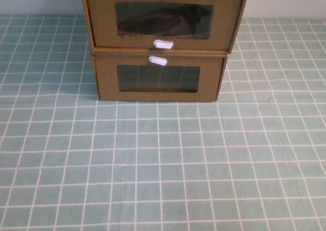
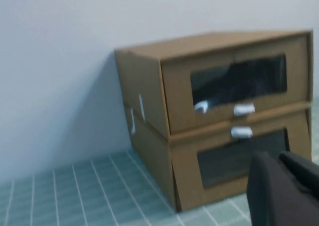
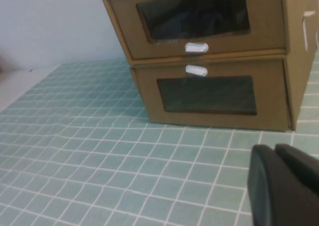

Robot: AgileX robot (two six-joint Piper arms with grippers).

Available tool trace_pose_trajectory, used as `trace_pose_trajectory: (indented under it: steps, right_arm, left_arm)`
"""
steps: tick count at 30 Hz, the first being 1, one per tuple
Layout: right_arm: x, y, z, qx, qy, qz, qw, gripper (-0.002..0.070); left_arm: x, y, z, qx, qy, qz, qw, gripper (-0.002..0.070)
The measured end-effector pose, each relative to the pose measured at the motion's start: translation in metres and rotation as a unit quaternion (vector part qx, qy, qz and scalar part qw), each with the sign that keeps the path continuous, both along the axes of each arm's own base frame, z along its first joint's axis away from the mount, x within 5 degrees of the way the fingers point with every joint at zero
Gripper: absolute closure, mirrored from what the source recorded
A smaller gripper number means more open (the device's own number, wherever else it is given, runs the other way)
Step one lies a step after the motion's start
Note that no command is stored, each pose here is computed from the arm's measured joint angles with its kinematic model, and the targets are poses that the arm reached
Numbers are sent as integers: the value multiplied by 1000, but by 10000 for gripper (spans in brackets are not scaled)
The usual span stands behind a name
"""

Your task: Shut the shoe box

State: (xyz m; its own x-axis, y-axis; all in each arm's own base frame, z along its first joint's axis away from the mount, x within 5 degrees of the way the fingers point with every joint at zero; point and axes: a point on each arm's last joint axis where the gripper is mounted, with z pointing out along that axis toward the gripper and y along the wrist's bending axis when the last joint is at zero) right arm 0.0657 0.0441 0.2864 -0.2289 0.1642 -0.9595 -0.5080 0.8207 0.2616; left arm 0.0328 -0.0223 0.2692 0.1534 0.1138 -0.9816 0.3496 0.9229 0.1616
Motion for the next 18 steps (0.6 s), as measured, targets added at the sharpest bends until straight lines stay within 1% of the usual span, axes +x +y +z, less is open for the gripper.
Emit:
trace_pose_trajectory:
  steps: [4, 9, 12, 18]
  right_arm:
    - [1, 1, -14, -13, 18, 0, 1000, 689]
    - [2, -1, -25, -75, 11, -2, 997, 689]
    - [3, -2, -25, -90, 3, -4, 996, 689]
    - [3, -2, -25, -96, 0, -5, 995, 689]
  left_arm:
    - [11, -2, -42, 9, 63, 1, 998, 680]
    - [18, -2, -79, 13, 112, 9, 994, 680]
    - [18, -2, -82, 11, 117, 9, 993, 680]
    - [18, -3, -82, -9, 122, 5, 992, 680]
